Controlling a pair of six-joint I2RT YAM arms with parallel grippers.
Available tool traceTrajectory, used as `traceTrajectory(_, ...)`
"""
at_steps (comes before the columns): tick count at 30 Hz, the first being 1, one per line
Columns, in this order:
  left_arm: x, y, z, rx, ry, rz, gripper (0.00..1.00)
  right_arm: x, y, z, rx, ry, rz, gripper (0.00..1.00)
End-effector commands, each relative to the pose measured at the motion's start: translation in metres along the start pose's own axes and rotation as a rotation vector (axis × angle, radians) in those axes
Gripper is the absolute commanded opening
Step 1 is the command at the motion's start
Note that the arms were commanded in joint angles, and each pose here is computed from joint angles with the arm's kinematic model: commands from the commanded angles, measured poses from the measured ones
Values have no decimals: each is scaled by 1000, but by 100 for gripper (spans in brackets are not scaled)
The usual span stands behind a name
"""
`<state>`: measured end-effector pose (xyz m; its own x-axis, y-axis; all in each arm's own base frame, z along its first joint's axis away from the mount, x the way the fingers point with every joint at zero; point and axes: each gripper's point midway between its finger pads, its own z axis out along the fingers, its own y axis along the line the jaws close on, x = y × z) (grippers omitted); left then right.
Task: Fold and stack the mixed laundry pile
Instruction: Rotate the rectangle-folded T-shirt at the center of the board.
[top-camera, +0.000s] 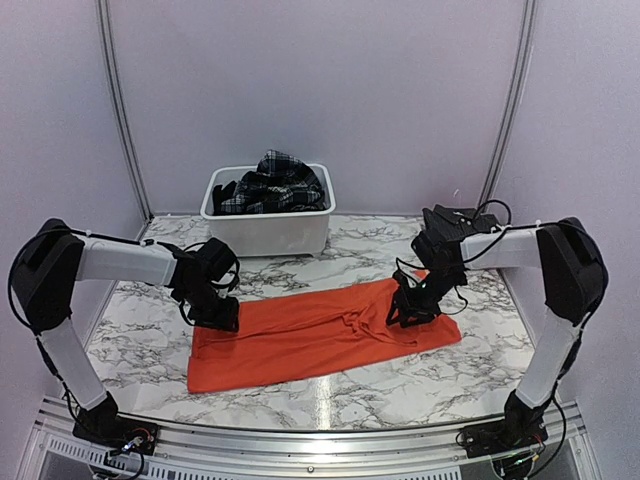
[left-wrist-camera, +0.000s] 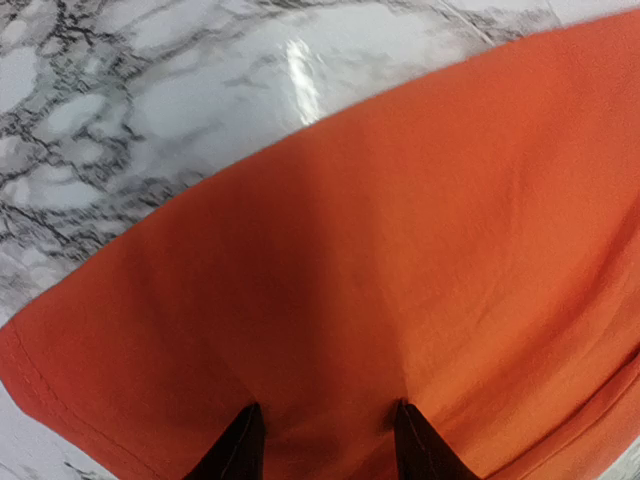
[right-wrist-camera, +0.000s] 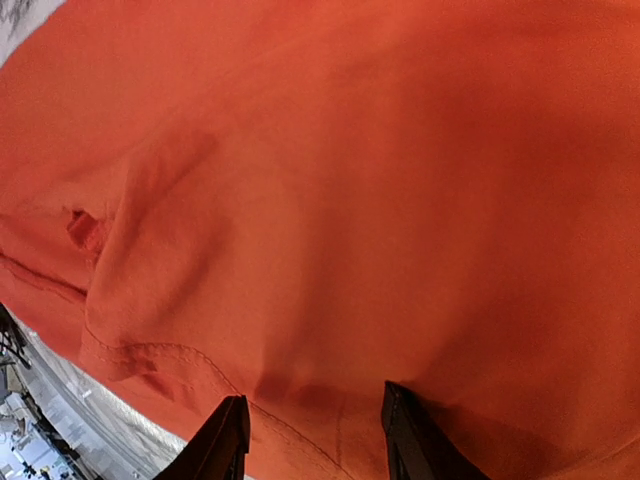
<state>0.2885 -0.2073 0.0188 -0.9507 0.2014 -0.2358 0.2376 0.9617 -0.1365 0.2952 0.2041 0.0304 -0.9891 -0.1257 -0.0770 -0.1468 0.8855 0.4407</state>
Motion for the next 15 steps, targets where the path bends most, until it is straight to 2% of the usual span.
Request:
traceTrajectory(1,52,-15,4,2,112,-27,46,-56,-46,11,100,-61,-1,46)
traceTrajectory(4,68,-43,-4,51,121,-23,45,-107,-35,-7,116,-115,-76,46)
traceTrajectory(7,63,-80,-28,103,39,59,46,-137,-11,-45,110,-189,-133,47)
traceTrajectory(11,28,-92,-64,127,-105,83,49,-125,7,-80,84,-222,-148,47)
traceTrajectory(15,-3,-97,-74,85,-188,152,51,-89,-3,-80,102,-198,-94,47)
